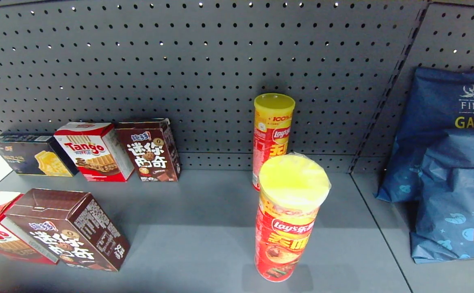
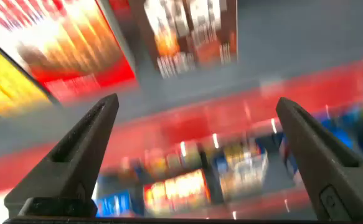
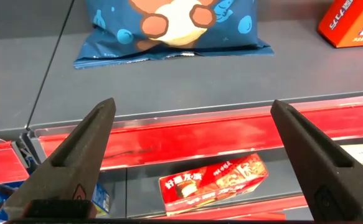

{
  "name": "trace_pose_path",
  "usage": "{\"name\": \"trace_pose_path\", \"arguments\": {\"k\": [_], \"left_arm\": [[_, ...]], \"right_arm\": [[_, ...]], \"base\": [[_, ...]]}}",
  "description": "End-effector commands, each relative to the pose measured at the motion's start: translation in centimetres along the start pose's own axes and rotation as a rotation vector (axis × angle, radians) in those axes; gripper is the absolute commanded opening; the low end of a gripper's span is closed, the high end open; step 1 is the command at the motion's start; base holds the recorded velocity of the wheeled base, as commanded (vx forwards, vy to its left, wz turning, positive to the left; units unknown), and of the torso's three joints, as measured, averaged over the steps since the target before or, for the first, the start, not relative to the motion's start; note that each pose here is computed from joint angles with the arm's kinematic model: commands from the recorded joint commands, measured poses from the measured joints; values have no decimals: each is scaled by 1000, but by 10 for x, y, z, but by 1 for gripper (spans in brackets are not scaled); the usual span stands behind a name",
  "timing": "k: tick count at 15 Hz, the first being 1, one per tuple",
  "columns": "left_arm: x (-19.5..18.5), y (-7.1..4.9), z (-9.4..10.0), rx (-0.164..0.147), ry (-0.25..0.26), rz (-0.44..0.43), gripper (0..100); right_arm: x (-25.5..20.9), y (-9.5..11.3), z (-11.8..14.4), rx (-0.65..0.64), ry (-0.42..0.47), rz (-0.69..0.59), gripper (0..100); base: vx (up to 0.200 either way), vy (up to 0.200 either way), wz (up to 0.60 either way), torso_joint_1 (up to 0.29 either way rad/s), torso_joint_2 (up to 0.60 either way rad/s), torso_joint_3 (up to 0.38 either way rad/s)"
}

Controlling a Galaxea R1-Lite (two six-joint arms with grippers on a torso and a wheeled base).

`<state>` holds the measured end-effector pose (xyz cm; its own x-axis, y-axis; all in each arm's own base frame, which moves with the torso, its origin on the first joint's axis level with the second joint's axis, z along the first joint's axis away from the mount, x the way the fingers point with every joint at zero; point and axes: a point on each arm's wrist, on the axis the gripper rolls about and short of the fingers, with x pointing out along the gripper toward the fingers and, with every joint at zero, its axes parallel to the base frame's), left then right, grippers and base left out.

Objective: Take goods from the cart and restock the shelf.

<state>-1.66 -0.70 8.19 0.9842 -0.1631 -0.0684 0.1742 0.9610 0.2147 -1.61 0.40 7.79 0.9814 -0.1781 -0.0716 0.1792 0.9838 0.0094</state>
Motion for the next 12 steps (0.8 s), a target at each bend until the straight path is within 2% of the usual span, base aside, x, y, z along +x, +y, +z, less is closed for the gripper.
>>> {"name": "trace_pose_path", "arguments": {"k": [1,2,3,5,6,7,8,9,10,11,12], "left_arm": [[-1,0,1,12,-21,3,100],[-1,0,2,8,-22,5,100],[-1,0,1,-20,-15,3,100],[-1,0,1,-127,-24,3,100],[0,0,1,-198,-33,13,100],[0,1,1,-213,-36,26,100],[0,2,0,-210,-25,89,100],[0,2,0,-207,-24,102,100],[0,3,-5,-202,29,155,100],[0,3,-6,-213,39,182,100],[0,3,-6,-211,36,181,100]], "right_arm": [[0,0,0,-1,3,0,100],[0,0,0,0,3,2,100],[0,0,0,-1,3,0,100],[0,0,0,-1,3,2,100],[0,0,0,-2,5,0,100],[0,0,0,-3,3,2,100],[0,0,0,-4,2,5,100],[0,0,0,-3,2,3,100],[1,0,1,-5,11,21,100],[4,-1,1,-12,52,96,100],[3,-2,1,-15,40,137,100]], "base": [[0,0,0,0,0,0],[0,0,0,0,0,0],[0,0,0,0,0,0],[0,0,0,0,0,0],[0,0,0,0,0,0],[0,0,0,0,0,0],[0,0,0,0,0,0],[0,0,0,0,0,0],[0,0,0,0,0,0],[0,0,0,0,0,0],[0,0,0,0,0,0]]}}
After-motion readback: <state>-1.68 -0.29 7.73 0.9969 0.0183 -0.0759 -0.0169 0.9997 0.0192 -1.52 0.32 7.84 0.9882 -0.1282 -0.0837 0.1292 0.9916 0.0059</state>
